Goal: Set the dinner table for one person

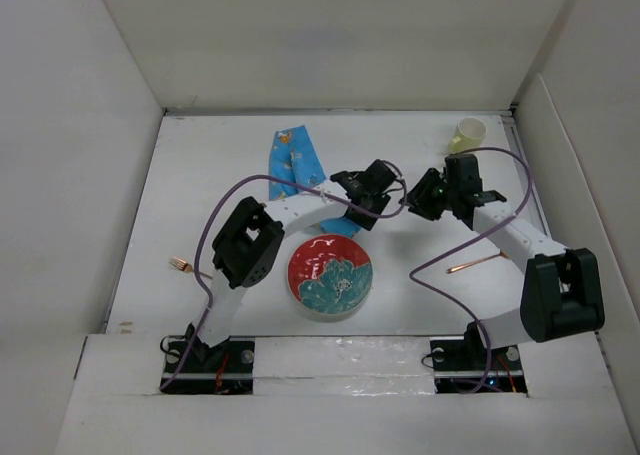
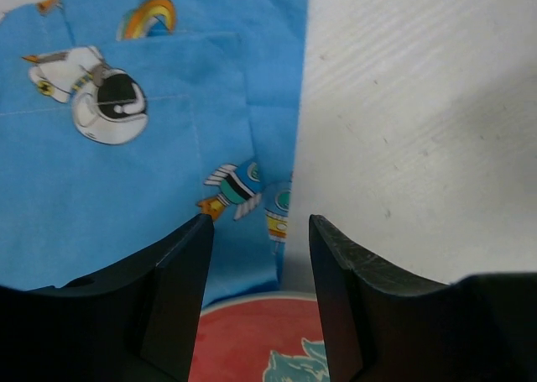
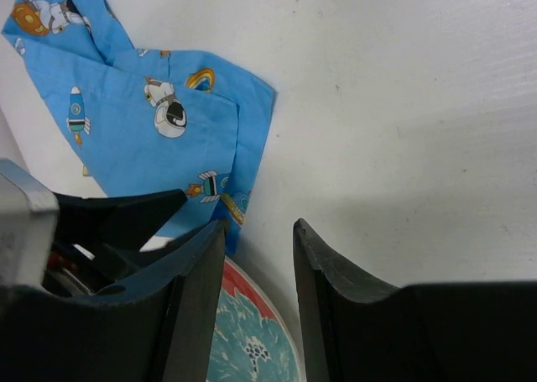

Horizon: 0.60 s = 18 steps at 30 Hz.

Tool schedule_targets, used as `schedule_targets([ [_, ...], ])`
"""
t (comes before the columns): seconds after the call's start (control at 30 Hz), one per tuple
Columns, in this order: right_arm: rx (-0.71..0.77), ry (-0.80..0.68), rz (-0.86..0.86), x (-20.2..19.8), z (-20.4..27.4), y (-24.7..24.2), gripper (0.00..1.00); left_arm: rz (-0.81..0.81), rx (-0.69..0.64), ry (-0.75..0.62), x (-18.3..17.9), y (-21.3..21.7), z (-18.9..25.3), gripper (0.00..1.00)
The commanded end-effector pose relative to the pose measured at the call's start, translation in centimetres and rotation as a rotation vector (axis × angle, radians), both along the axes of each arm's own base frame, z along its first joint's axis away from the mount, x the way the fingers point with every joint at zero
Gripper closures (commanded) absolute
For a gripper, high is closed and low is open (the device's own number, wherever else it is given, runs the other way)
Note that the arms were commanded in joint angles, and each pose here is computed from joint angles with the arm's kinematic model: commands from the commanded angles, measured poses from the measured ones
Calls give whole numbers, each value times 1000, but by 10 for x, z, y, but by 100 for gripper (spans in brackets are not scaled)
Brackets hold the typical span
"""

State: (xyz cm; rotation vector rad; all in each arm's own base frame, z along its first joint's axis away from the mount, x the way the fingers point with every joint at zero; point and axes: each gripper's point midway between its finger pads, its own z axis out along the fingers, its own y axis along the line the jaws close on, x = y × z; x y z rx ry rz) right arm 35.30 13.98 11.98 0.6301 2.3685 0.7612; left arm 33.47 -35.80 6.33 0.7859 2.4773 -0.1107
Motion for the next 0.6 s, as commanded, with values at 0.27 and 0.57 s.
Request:
schedule_targets([
  [0.27, 84, -28, 46, 10, 0, 19, 50, 10, 168, -116, -1, 26, 15, 53],
  [0.57, 134, -20, 11, 32, 0, 26, 49, 24, 272, -162, 9, 40, -8, 53],
])
